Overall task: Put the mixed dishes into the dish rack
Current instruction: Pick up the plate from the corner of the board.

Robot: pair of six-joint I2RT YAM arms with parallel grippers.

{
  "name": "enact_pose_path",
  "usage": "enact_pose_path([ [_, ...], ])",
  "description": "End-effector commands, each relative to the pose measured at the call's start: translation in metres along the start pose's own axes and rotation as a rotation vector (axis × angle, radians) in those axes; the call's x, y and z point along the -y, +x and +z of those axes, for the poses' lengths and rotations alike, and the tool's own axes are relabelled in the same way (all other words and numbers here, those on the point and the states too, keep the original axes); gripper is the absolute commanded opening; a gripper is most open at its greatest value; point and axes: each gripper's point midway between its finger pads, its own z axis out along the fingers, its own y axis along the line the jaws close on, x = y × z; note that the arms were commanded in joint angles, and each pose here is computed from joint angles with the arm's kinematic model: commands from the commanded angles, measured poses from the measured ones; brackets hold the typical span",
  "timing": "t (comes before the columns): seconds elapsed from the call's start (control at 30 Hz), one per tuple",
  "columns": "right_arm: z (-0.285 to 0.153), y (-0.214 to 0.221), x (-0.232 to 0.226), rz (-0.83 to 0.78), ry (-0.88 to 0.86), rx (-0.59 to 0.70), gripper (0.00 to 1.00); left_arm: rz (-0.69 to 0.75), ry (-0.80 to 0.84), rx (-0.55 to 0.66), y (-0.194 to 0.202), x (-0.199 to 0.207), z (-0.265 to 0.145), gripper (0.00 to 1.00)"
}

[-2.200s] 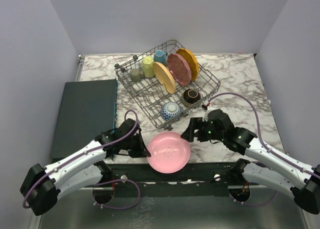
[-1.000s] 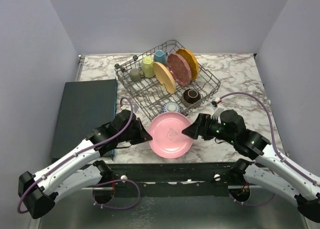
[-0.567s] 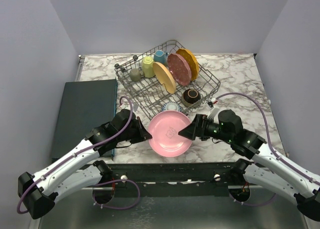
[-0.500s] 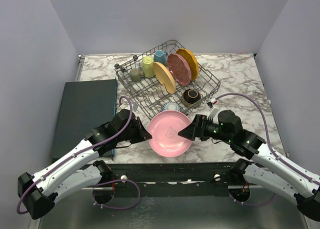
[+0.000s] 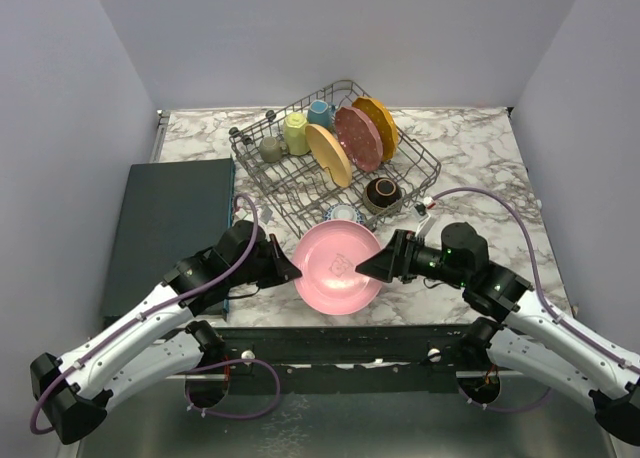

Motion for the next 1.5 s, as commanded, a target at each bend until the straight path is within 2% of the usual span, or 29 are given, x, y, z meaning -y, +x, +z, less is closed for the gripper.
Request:
enact_pose_path([
  [0.0,-0.002,0.002,-0.016,0.004,-0.086,-0.008,0.73,0.009,0.032,0.047,-0.011,0.01,-0.007,0.0],
  [0.27,0.003,0.004,-0.023,0.014,-0.134,-0.024,0.62,0.013,0.034,0.04,-0.009,0.011,-0.007,0.0],
  [0.57,0.007,0.003,-0.024,0.018,-0.144,-0.028,0.43,0.011,0.034,0.034,-0.008,0.01,-0.007,0.0],
  [0.7,0.008,0.003,-0.025,0.018,-0.147,-0.03,0.31,0.013,0.028,0.028,-0.007,0.009,-0.005,0.0],
  [0.9,0.011,0.002,-0.023,0.011,-0.134,-0.038,0.04,0.017,0.019,0.024,-0.007,0.008,-0.003,0.0],
  [0.97,0.013,0.002,-0.021,0.009,-0.121,-0.04,0.0,0.019,0.014,0.023,-0.007,0.007,-0.002,0.0],
  [1.0,0.013,0.001,-0.021,0.007,-0.119,-0.036,0.0,0.02,0.009,0.023,-0.007,0.006,-0.002,0.02],
  [1.23,0.013,-0.01,-0.018,-0.025,-0.071,0.003,0.0,0.026,-0.016,0.032,-0.01,0.003,-0.001,0.43],
  [1.33,0.014,-0.013,-0.013,-0.035,-0.04,0.014,0.0,0.033,-0.027,0.039,-0.012,0.002,-0.001,0.52],
  [1.47,0.014,-0.017,-0.005,-0.052,0.011,0.029,0.0,0.047,-0.04,0.051,-0.015,0.001,-0.004,0.59],
])
